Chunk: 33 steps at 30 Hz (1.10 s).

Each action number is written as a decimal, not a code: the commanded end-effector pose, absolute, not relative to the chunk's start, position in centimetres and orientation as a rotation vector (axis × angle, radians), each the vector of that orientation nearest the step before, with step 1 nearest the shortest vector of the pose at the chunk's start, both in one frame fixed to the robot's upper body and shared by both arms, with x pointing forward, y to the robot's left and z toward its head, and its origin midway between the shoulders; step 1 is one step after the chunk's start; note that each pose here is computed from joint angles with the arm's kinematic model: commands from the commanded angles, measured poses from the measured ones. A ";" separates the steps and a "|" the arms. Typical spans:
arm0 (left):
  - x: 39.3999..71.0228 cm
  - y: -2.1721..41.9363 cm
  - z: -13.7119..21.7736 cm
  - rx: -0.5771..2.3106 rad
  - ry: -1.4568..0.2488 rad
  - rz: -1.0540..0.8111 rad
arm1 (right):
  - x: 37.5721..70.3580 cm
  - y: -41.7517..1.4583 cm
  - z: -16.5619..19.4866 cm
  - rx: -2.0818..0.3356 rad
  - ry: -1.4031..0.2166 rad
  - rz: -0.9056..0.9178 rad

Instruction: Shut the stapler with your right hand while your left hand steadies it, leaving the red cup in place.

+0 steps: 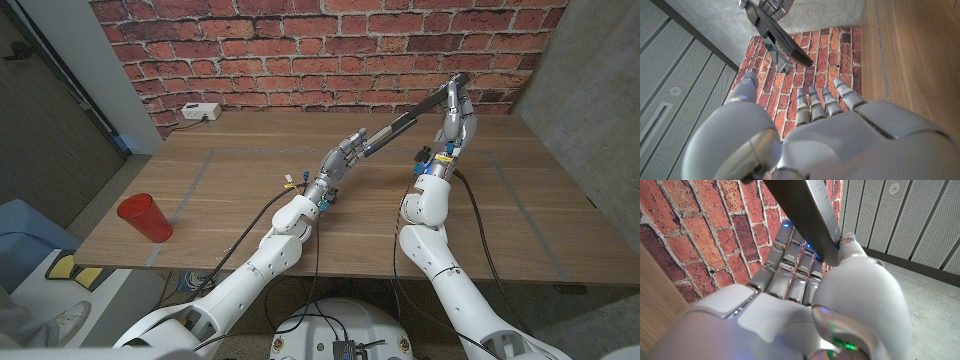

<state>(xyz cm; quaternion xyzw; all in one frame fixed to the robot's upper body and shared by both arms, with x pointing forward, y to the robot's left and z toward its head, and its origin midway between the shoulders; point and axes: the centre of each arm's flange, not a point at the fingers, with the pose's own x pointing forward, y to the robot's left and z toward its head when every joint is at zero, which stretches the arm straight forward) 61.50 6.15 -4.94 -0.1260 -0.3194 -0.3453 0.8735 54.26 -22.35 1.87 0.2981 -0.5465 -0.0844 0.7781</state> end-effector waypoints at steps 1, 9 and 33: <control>62.0 5.2 -4.7 -0.231 -0.656 -0.772 | 54.7 -22.4 1.9 0.663 -1.160 -0.173; 62.2 4.6 -4.6 -0.236 -0.655 -0.780 | 54.6 -22.6 1.9 0.669 -1.156 -0.173; 62.4 3.8 -4.4 -0.202 -0.666 -0.798 | 55.5 -22.5 1.9 0.696 -1.128 -0.161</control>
